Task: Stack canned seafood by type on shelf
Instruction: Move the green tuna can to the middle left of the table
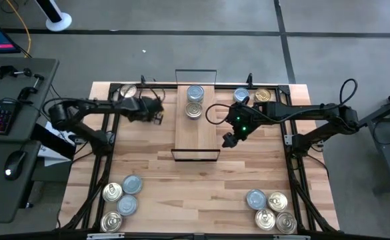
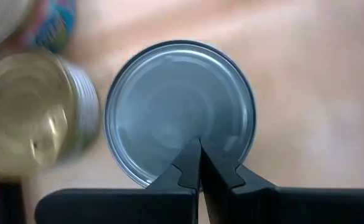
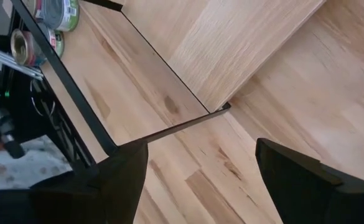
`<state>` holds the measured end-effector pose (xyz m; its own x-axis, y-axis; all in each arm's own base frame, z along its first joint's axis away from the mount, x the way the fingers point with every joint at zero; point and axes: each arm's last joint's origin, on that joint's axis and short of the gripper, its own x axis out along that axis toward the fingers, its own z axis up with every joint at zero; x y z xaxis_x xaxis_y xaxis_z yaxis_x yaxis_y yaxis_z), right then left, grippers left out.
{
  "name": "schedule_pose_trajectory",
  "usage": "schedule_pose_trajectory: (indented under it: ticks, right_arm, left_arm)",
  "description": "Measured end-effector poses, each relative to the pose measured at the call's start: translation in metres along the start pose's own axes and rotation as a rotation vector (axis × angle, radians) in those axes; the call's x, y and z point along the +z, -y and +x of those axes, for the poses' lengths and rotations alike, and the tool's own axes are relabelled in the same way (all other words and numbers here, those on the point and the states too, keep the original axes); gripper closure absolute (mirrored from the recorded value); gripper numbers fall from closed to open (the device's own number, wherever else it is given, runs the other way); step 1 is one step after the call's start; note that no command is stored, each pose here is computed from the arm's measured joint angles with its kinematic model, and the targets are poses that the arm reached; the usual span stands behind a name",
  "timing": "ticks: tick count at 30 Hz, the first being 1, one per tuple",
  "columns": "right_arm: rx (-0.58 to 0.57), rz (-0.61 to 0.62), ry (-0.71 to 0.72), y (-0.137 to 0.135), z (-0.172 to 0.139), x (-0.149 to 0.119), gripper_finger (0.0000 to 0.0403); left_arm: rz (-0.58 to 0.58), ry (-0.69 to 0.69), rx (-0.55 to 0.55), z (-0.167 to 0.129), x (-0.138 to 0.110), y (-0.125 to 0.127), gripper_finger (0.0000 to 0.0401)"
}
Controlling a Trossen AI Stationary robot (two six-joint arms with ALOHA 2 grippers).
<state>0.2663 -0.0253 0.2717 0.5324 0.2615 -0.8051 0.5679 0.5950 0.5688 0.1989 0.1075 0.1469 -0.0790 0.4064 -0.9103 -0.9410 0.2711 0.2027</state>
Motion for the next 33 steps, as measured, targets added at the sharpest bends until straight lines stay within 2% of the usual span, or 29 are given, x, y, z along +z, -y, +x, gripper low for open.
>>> schedule_pose_trajectory:
  ticks: [5,11,14,17,20,26,29,33]
  right_arm:
    - [-0.045,-0.054,0.029,0.003,0.000,0.001,0.0114]
    - [-0.040,-0.070,0.166,0.014,-0.007,0.025,0.0116]
    - [0.006,-0.074,0.265,0.022,-0.013,0.045,0.0132]
    - [0.075,-0.079,0.320,0.028,-0.010,0.064,0.0169]
    - [0.111,-0.084,0.313,0.031,0.001,0.074,0.0215]
    - [0.090,-0.084,0.272,0.029,0.019,0.073,0.0322]
    - [0.100,-0.060,0.320,0.022,0.021,0.074,0.0384]
    - [0.096,0.026,0.394,0.017,0.028,0.078,0.0391]
  left_arm:
    - [0.052,-0.020,-0.032,-0.023,-0.034,0.017,0.0401]
    - [-0.020,-0.033,-0.147,-0.043,-0.074,0.040,0.0401]
    - [-0.064,-0.032,-0.203,-0.051,-0.089,0.048,0.0401]
    - [-0.095,-0.036,-0.279,-0.059,-0.101,0.057,0.0401]
    - [-0.092,-0.064,-0.358,-0.066,-0.114,0.064,0.0401]
    - [0.026,-0.134,-0.420,-0.079,-0.146,0.067,0.0401]
    - [0.097,-0.141,-0.437,-0.084,-0.158,0.066,0.0401]
    - [0.213,-0.153,-0.469,-0.089,-0.171,0.064,0.0401]
